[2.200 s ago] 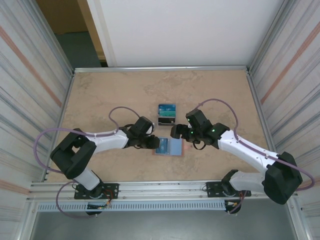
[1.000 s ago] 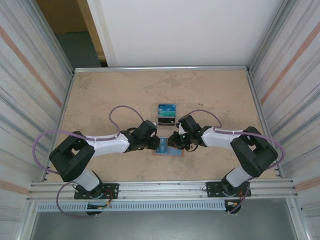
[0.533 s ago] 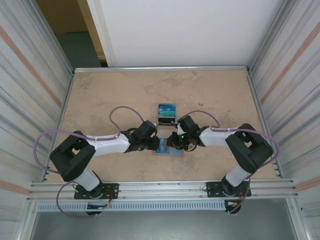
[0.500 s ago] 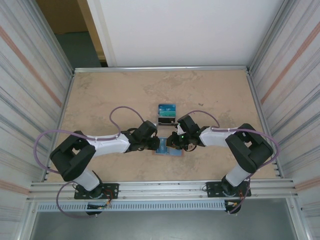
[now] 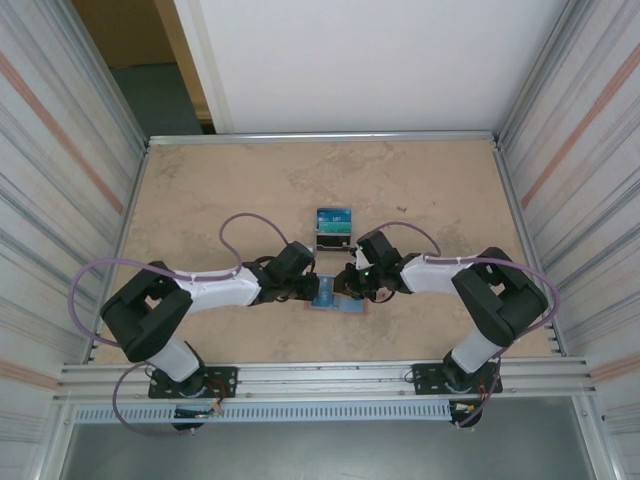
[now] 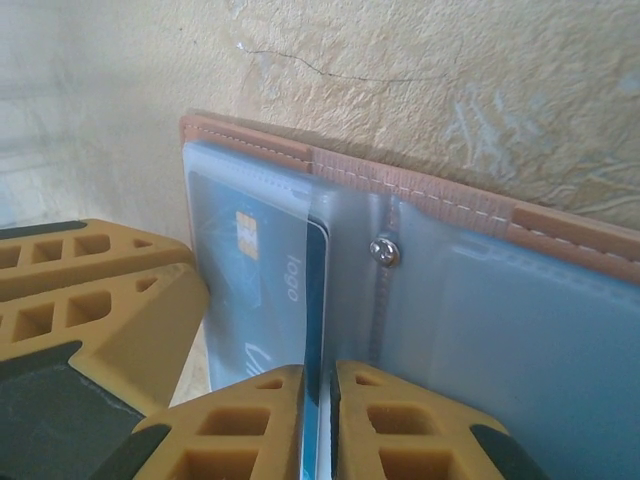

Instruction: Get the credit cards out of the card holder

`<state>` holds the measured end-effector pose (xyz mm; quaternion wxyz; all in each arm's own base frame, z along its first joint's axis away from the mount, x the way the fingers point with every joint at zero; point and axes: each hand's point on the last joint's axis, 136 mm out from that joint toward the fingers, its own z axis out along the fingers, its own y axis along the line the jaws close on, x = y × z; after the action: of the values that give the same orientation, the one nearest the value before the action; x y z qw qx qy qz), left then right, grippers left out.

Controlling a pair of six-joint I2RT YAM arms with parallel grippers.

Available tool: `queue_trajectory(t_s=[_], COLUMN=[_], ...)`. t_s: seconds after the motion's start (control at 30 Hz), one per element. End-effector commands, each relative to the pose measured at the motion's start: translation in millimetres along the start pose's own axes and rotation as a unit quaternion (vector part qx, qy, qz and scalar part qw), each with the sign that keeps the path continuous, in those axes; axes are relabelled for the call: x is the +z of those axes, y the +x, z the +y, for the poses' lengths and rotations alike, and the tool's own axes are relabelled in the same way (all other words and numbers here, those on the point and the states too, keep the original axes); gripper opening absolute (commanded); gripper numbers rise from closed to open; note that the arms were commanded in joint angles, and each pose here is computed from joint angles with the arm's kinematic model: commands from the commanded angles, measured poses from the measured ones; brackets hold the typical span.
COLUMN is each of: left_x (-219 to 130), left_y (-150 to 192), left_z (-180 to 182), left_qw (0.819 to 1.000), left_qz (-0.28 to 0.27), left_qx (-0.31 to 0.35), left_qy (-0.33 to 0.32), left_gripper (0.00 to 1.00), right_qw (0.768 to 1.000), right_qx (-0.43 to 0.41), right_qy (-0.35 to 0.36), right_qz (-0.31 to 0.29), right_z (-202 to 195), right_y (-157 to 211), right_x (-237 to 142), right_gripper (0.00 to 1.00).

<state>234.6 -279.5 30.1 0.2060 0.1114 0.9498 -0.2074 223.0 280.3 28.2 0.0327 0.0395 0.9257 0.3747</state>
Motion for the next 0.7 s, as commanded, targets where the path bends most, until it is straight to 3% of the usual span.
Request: queue_trajectory(t_s=[0.0,0.67], left_x=[4,1], left_y=[19,22], left_z=[6,7], left_qw=[0.999,0.999], left_qz=[0.035,0.034], left_qx=[-0.003,-0.012], left_qy=[-0.019,-0.030], left_gripper=[0.18,0.18], right_qw=[1.000,1.000], right_qx=[0.002,0.023], right_qy=[-0.023,0.011], right_qz=[0.000,-0.003], right_z=[9,-9], right_y=[-1,2], right_x=[-7,-6], right_gripper=[0.16,0.21])
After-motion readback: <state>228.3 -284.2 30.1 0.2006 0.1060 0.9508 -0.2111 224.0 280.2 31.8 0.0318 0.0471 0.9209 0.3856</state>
